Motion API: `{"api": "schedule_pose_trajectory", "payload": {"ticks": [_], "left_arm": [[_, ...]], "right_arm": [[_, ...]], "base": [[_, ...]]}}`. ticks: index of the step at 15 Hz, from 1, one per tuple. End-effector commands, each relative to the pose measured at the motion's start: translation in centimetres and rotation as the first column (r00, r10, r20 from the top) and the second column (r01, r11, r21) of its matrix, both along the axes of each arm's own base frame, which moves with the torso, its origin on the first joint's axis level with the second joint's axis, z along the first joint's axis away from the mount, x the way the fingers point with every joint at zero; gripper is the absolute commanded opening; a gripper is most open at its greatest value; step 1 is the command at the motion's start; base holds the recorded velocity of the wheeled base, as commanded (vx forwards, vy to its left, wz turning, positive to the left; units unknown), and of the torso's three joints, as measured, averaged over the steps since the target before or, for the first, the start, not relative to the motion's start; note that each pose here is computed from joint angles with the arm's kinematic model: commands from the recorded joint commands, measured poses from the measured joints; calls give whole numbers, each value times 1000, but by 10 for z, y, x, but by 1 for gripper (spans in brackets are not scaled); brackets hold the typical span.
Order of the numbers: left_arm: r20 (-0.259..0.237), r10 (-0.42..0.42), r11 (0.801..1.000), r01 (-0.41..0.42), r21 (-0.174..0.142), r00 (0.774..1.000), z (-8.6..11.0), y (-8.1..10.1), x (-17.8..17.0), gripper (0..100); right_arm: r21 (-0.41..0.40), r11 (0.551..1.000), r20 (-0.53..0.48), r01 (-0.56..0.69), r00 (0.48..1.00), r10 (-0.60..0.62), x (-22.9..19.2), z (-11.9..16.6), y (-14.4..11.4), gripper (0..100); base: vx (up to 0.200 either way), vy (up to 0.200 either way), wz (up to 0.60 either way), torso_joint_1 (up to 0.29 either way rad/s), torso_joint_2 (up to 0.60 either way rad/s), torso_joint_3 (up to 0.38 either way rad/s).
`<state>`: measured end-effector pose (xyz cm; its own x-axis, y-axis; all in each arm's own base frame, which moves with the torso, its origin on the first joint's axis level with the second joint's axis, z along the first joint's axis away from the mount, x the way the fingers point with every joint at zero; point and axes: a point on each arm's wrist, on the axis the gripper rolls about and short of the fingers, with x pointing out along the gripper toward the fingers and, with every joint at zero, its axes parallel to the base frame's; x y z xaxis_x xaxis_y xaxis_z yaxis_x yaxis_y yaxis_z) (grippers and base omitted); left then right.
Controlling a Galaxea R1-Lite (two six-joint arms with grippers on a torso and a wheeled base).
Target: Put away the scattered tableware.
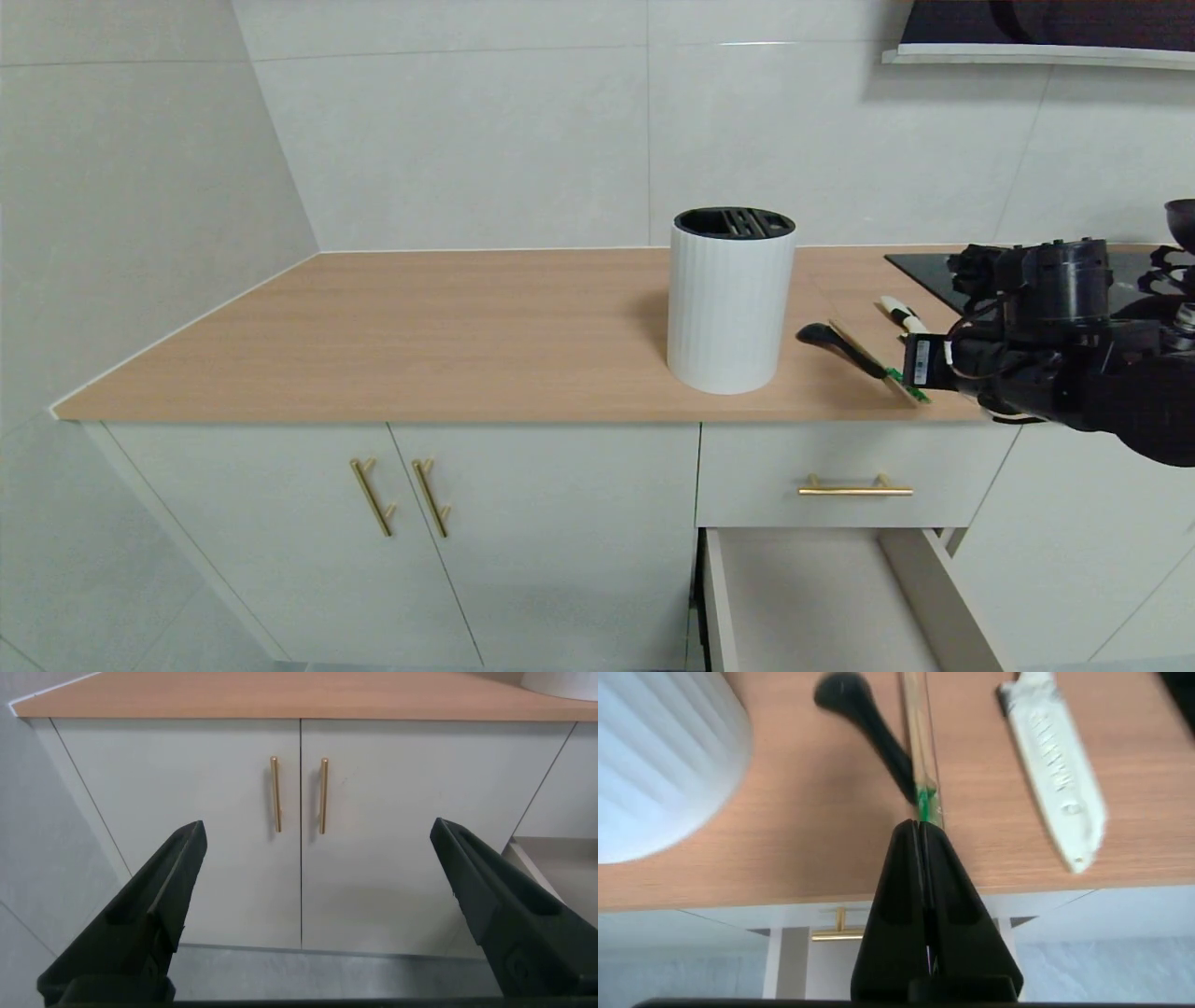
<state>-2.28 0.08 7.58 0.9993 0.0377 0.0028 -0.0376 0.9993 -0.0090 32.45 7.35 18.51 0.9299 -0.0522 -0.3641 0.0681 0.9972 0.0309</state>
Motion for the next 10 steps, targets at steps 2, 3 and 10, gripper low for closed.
{"api": "schedule_pose_trajectory", "payload": {"ticks": [2,3,10], "left_arm": [[-1,1,1000,-1,0,1000,0,0,0,100],[-1,1,1000,-1,0,1000,0,0,0,100],[-1,1,1000,-1,0,1000,0,0,0,100]], "right_arm": [[10,1000,48,-8,999,8,-20,21,-3,0],[3,1000,19,-8,1000,8,-18,18,-2,0],[-41,999,-7,-23,1000,23,3,12,-23,100]], "base": [[0,0,0,0,0,0],[0,0,0,0,0,0],[0,0,0,0,0,0]]}}
